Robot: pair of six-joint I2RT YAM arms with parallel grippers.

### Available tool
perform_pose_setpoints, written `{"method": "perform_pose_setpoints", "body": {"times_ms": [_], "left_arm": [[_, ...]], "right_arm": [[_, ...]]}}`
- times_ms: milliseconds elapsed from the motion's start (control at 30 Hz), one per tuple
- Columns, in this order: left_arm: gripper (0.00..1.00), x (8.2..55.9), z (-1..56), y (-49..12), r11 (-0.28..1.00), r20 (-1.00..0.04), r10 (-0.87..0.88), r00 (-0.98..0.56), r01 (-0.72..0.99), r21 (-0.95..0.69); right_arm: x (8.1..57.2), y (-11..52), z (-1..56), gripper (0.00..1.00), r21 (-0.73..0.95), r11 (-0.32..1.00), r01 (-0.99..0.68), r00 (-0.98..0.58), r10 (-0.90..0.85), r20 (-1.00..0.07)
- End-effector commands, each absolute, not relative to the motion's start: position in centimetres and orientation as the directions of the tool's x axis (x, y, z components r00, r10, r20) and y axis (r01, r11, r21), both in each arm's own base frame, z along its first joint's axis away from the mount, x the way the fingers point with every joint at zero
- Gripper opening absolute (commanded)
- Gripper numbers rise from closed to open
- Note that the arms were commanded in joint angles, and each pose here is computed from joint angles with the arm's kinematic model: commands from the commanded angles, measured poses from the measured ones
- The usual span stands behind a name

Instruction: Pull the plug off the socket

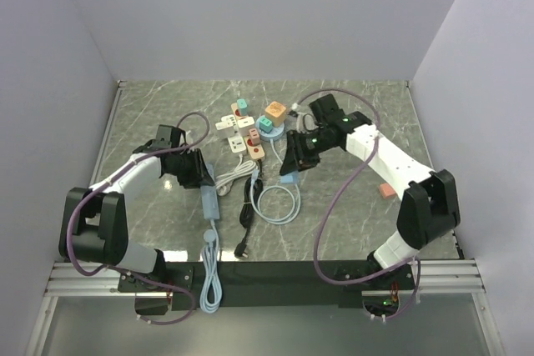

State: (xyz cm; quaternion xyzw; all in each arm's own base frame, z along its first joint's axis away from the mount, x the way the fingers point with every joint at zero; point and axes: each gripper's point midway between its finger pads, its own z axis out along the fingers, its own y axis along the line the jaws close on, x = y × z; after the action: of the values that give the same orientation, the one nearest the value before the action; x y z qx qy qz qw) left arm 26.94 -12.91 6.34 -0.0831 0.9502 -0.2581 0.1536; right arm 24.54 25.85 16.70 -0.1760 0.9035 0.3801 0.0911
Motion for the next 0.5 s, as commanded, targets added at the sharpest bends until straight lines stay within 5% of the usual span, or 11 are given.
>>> {"method": "perform_pose_setpoints", "body": {"times_ms": [0,100,267,467], "left_arm": [[0.00,29.7,8.2,-10.7,0.902,-0.371,-0.235,-0.898,-0.060,-0.428],[0.00,31.3,10.7,-8.3,0.906,-0.422,-0.299,-0.856,-0.115,-0.407],[0.00,32.4,12.7,-1.9,0.896,-0.441,-0.429,-0.788,-0.311,-0.316],[0.00,33.9,13.1,4.1,0.838,-0.482,-0.540,-0.690,-0.498,-0.225]], "right_arm": [[28.0,20.7,16.2,0.00,0.559,0.796,-0.233,-0.944,-0.047,-0.327],[30.5,14.4,13.8,0.00,0.427,0.904,0.032,-0.923,0.191,-0.334],[32.0,2.0,10.0,0.00,0.258,0.823,0.505,-0.752,0.567,-0.336],[31.6,-3.9,8.1,0.00,0.170,0.680,0.713,-0.590,0.714,-0.377]]}}
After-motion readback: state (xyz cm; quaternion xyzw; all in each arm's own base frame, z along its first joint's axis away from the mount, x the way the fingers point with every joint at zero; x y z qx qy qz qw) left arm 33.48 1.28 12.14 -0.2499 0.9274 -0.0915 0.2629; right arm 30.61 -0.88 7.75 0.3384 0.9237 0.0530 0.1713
